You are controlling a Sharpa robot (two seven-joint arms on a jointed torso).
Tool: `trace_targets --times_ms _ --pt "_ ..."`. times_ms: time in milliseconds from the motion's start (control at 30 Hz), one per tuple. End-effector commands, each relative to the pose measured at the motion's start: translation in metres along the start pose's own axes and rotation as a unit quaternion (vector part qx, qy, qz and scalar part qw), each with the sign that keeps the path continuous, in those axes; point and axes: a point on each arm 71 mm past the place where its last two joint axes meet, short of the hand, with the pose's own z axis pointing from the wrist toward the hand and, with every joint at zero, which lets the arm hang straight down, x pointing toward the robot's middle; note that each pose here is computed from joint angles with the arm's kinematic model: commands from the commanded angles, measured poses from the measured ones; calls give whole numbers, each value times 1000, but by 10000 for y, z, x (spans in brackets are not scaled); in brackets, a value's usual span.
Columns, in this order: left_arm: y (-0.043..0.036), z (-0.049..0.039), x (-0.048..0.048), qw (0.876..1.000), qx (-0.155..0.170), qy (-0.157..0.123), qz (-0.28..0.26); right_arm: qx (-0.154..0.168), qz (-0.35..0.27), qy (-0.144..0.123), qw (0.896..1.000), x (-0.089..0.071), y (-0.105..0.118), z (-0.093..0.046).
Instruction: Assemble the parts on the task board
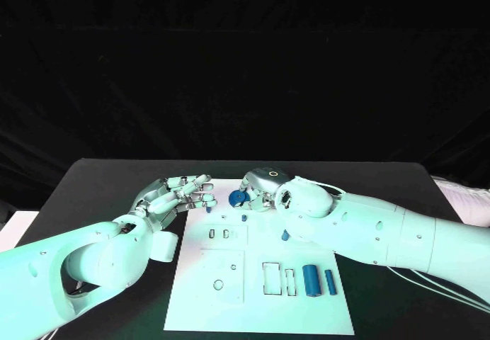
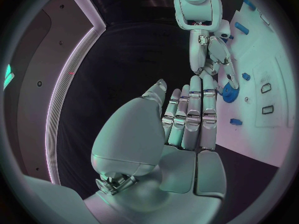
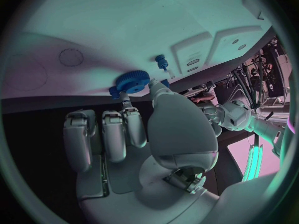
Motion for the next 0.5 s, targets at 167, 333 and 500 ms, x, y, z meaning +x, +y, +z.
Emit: trace_targets --times_ms 167,333,500 --pt "5 10 20 1000 -6 6 -2 18 10 29 999 47 -56 4" --pt "7 12 18 1000 -6 5 -2 19 18 6 1000 11 -77 -10" --pt "7 14 12 1000 -6 5 -2 5 39 -47 998 -81 -97 -75"
